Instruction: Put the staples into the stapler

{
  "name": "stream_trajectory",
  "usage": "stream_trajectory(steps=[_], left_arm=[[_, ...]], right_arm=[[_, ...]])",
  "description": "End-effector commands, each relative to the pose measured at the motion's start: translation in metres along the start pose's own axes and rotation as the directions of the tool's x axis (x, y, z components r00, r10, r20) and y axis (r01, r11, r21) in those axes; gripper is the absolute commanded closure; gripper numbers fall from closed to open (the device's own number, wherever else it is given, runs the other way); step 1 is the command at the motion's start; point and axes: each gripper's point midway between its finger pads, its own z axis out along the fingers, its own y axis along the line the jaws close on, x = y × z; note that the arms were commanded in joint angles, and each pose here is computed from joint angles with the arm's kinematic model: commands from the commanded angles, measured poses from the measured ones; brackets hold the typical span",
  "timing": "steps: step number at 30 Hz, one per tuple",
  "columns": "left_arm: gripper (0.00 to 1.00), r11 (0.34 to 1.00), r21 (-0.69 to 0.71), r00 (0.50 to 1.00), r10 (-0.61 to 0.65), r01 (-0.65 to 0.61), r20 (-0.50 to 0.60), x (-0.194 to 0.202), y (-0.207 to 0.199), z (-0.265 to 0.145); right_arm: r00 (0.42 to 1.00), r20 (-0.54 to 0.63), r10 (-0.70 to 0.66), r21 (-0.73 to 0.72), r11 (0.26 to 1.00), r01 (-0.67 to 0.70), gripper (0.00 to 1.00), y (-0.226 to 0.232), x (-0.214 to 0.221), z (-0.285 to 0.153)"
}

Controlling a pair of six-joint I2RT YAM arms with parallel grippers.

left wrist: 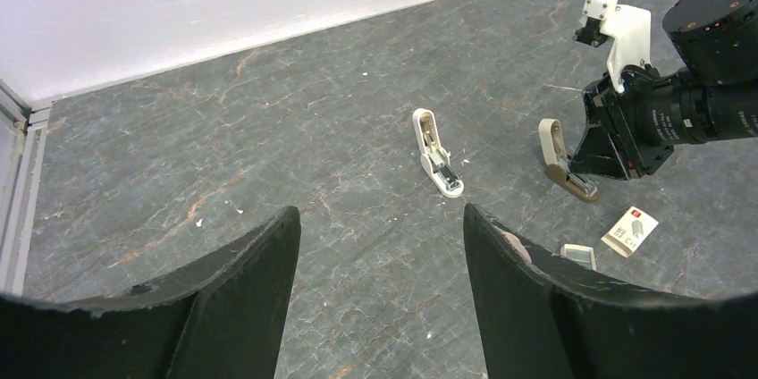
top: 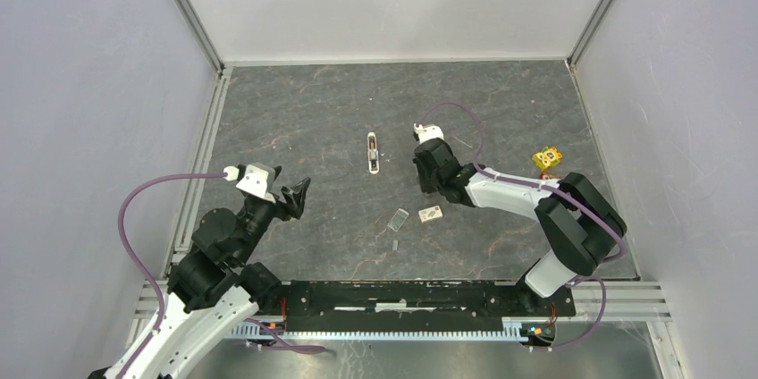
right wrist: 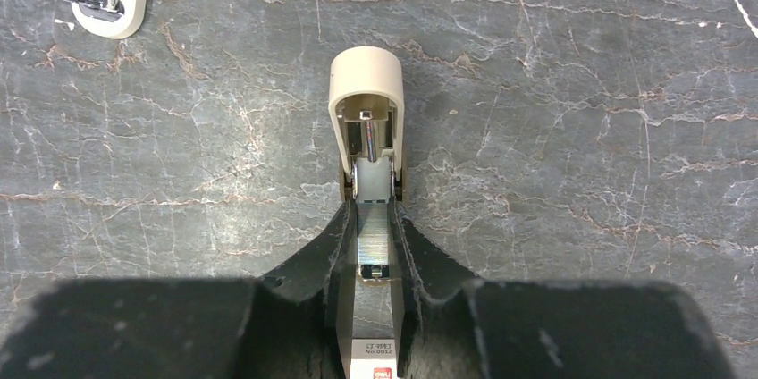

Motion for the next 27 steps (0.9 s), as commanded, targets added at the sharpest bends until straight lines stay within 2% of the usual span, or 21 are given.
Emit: stream_trajectory(steps=[1,27], left_arm=[[0.26,0.998,-0.017,0.998,0.066,-0.066,0.014,-0.005,0.005,0.002],[0.26,0.998,-0.015,0.998,0.067,-0.067,0.013,-0.004,0.005,0.003]], right_arm=[[0.998,0.055,0.004,0.003,1.000,-0.004,0.78,-0.003,-0.020,-0.007],[0.999,0.027,0.030,-0.023,0.999,-0.029,0.78,0.001,-0.003,0.001]])
